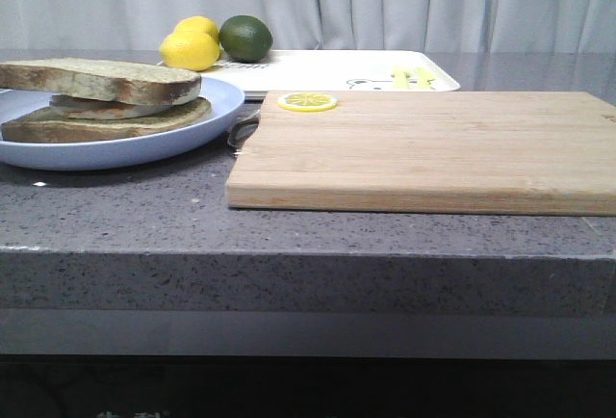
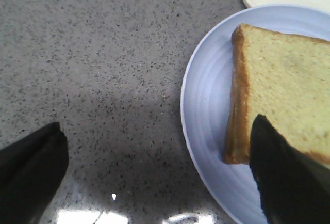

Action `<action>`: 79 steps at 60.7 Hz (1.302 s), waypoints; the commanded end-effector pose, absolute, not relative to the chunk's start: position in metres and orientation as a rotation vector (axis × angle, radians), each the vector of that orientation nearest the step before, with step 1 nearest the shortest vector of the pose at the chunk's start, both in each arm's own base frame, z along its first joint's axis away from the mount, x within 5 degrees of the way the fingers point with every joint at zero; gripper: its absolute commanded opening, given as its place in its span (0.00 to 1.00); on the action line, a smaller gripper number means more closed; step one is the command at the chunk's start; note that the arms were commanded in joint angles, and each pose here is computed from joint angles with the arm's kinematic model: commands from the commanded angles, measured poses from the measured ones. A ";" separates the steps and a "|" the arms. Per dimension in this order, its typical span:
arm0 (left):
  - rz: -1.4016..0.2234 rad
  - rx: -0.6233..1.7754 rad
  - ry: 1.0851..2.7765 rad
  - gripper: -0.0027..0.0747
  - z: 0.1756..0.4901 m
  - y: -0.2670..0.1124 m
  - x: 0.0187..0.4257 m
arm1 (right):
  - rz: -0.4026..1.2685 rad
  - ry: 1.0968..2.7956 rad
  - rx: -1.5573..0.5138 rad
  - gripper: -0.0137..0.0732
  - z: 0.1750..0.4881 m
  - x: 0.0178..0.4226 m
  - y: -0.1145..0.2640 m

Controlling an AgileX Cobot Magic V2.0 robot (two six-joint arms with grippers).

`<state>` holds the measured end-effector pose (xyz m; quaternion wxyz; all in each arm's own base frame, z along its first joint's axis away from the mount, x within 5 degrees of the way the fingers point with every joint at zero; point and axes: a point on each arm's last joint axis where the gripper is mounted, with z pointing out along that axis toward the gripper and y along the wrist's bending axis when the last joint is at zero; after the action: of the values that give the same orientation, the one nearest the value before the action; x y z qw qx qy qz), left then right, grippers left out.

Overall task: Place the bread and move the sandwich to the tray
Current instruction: 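Move the left gripper down to the rim of the blue plate, then grip the plate rim with the left gripper and lift the plate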

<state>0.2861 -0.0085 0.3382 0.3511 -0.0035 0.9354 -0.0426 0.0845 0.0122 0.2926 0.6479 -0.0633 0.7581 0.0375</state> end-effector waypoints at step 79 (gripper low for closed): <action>-0.156 -0.018 2.684 0.54 0.286 -0.012 0.370 | 0.068 1.618 -0.124 0.03 0.309 0.085 0.010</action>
<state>0.3720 -0.0118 0.2658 0.1871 -0.0075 0.9808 -0.0552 0.0846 0.0122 0.2928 0.6485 -0.0632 0.7577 0.0375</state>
